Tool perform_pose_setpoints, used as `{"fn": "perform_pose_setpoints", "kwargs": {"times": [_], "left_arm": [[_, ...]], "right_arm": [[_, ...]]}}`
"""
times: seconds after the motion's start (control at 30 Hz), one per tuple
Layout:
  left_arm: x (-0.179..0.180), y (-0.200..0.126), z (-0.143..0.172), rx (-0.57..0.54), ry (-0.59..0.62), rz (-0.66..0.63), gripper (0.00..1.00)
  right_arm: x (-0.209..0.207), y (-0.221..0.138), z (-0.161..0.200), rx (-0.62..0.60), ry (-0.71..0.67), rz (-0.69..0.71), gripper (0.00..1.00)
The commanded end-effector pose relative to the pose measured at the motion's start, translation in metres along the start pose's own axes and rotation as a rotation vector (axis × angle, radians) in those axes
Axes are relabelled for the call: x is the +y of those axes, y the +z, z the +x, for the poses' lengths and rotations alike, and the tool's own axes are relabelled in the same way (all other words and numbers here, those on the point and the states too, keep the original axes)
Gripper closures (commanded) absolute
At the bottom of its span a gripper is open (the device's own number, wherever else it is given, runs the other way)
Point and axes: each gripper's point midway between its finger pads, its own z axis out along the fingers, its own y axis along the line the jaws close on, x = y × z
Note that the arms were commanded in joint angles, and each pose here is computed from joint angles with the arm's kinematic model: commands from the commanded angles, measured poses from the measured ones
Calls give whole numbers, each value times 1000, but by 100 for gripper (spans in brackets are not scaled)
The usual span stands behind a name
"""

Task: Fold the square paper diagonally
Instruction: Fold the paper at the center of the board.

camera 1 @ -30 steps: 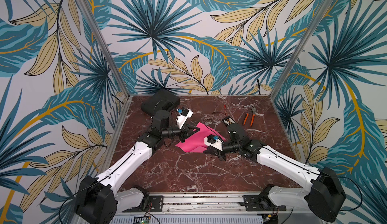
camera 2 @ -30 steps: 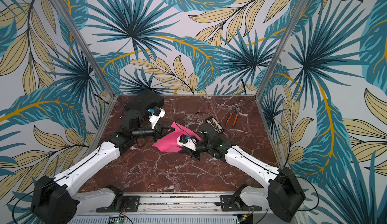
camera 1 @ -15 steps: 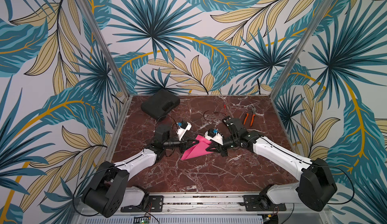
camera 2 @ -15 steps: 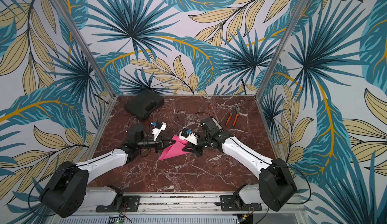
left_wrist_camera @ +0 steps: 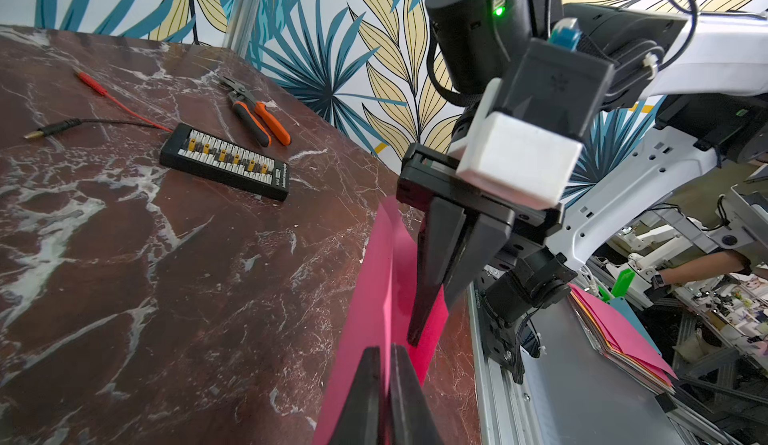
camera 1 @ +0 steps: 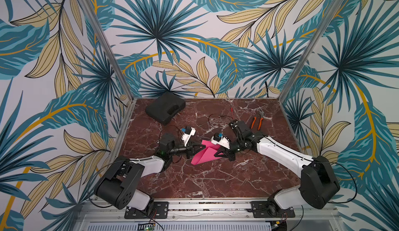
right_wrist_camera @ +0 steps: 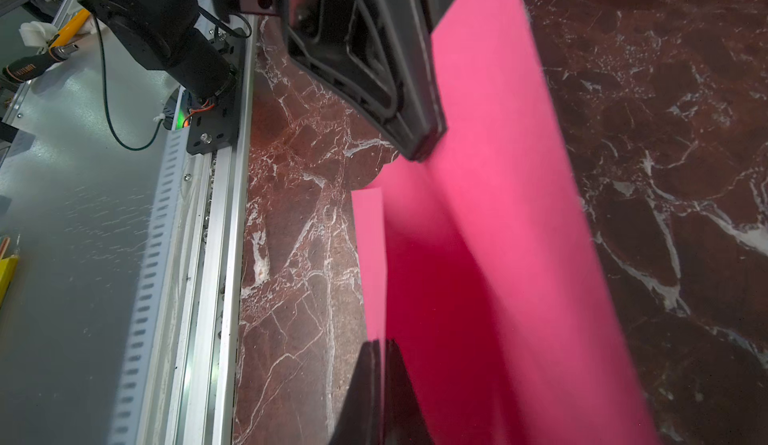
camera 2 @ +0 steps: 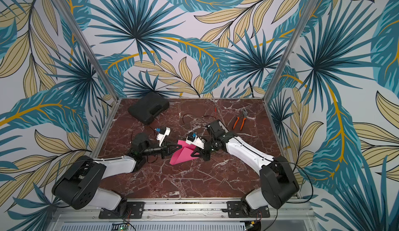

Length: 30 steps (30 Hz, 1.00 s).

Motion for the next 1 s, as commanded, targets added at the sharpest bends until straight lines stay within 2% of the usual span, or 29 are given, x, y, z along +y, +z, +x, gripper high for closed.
{"fn": "perform_pose_setpoints", "kwargs": {"times": [0.0,0.97], "left_arm": [[-4,0,-2,-13,22,24,90],[-6,5,4,15,15,34,82]], "right_arm": [[-3,0,5,29,8,4,100],[-12,5,-2,37,32,-20,100]]}}
